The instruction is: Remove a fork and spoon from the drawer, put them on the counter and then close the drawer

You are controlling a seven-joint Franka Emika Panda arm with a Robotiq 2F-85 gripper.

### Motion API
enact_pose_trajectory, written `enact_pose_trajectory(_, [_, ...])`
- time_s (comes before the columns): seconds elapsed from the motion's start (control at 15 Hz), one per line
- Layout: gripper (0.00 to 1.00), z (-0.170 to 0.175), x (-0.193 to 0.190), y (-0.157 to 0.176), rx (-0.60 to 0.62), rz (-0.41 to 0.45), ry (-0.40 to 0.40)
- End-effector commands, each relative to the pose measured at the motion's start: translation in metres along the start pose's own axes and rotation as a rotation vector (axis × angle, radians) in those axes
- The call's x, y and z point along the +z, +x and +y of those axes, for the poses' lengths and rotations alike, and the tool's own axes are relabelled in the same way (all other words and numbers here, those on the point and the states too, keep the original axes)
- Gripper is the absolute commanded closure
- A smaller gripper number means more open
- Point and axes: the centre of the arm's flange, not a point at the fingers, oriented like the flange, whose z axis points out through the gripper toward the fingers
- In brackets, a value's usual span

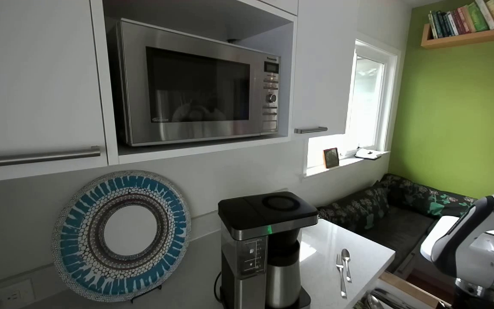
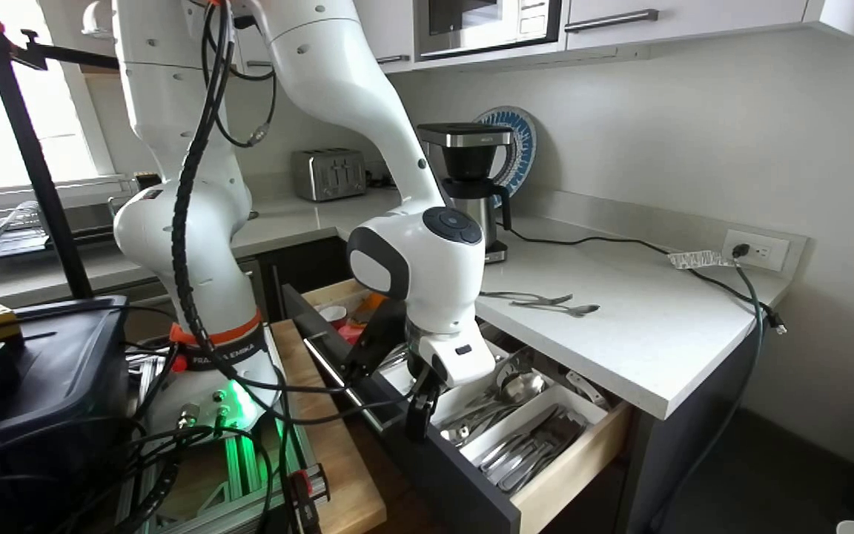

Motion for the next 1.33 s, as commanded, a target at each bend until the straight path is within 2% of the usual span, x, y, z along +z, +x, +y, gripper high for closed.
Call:
enact_pose_trajectory(0.0, [0.0,-0.008,0.01,0.007,-0.033,0.096,0.044])
enact_pose_trajectory(0.2, [0.0,-0.016,0.005,0.01,-0.049,0.174,0.098])
enact_pose_trajectory(0.53, [0.0,-0.036,-0.004,0.02,-0.153,0.302,0.178])
enact_pose_trajectory(0.93, [0.0,-0.075,-0.022,0.055,-0.288,0.443,0.262])
enact_pose_trajectory(1.0, [0.0,-0.083,-0.024,0.06,-0.299,0.446,0.278])
enact_pose_trajectory(1.13, [0.0,-0.095,-0.031,0.063,-0.301,0.377,0.289])
enact_pose_trajectory(1.27, [0.0,-0.098,-0.044,0.052,-0.357,0.323,0.237])
